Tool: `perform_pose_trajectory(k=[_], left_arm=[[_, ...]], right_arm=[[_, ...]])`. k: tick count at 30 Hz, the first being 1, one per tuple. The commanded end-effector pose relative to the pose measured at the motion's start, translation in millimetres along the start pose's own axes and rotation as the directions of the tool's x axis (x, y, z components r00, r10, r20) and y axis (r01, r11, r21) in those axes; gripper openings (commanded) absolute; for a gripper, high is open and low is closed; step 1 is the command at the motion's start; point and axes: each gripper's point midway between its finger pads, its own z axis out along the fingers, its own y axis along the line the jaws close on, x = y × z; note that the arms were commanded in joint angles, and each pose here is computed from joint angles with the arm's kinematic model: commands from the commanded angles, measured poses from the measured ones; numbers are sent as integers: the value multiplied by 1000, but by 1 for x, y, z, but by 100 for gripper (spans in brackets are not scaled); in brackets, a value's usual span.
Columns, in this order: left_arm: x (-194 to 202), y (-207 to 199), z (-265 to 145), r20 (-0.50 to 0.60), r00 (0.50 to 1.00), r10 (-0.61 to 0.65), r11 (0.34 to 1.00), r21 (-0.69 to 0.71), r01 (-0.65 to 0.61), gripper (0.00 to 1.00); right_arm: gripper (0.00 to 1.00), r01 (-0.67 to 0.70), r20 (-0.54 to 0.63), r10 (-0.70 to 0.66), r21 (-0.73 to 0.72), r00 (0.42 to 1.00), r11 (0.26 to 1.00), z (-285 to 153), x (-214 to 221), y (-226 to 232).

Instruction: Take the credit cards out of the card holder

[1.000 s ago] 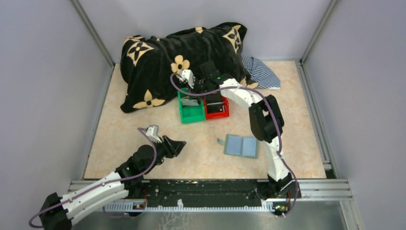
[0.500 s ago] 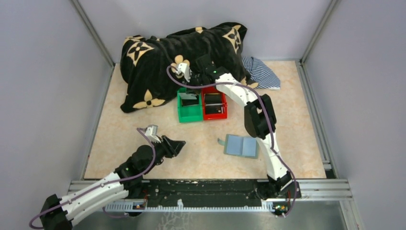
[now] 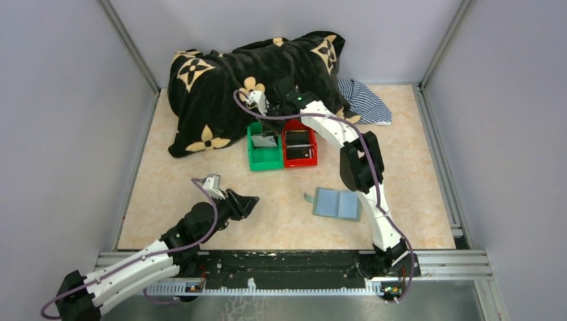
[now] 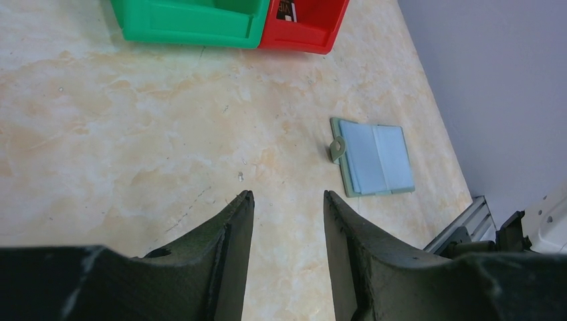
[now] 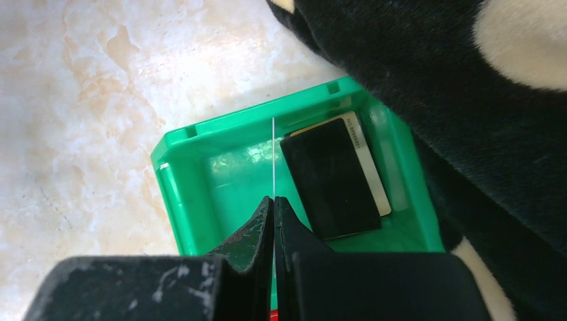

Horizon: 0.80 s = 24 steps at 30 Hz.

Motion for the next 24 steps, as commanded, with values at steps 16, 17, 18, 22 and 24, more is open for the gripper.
perform_pose_trajectory(k=[16,17,18,22,24], left_arm=[[-5,-6,5,6,1000,6,1000,11,-6,48],[-5,-6,5,4,1000,7,1000,10,-7,48],[-6,-7,6,4,1000,5,1000,9,-5,48],[-6,-7,6,0,1000,9,1000,7,-9,48],[-6,-7,6,-2,1000,12,1000,5,-12,48]], right_arm=[[0,-2,134,16,-104,991,995,-13,6,-12],[0,-2,136,16,-103,991,995,-11,6,-13],[0,-4,137,18,-102,990,995,-9,7,-16],[0,-12,132,27,-107,991,994,-3,9,-20],[0,-9,138,23,-103,990,995,-1,7,-21]])
